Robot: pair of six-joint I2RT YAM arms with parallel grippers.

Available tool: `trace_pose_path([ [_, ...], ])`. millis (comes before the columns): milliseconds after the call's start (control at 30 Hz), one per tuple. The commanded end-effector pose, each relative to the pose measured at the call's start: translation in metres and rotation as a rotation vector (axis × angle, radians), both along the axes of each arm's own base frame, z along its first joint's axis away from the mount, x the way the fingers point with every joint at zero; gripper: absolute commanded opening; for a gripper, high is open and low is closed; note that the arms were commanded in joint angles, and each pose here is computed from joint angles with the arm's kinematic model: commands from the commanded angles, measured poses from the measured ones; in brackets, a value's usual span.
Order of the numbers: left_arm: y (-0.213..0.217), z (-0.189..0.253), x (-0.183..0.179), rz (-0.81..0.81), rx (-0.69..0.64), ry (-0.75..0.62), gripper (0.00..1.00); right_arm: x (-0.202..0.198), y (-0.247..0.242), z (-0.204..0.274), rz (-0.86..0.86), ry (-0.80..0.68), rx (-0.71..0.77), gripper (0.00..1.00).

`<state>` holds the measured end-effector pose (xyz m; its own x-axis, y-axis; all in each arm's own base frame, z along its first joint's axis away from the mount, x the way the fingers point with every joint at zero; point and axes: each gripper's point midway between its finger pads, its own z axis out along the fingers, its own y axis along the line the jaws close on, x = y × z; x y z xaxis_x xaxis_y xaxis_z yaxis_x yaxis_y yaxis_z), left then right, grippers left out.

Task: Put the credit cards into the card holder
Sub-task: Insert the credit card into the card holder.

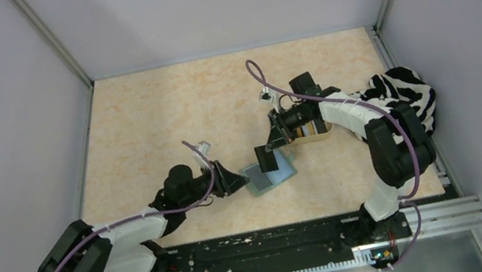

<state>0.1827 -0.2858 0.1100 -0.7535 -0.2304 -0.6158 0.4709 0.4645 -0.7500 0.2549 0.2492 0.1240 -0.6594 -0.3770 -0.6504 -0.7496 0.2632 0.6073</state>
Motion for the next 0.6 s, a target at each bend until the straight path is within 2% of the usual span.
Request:
trace_pose_path([
  [0,-0.015,0.017,-0.003,-0.052,-0.109,0.014,0.37,0.013,0.000,-0.008,-0.039,-0.011,-0.025,0.00],
  [200,-0.020,-0.003,0.000,-0.018,-0.069,0.073,0.29,0.018,-0.005,-0.008,-0.091,0.052,-0.019,0.00],
  [400,0.000,-0.008,0.001,0.078,-0.013,0.021,0.32,0.007,-0.013,-0.017,-0.123,0.078,-0.036,0.00],
  [567,0.013,-0.007,0.000,0.125,-0.023,-0.002,0.37,0.010,-0.016,-0.018,-0.200,0.021,-0.019,0.00],
])
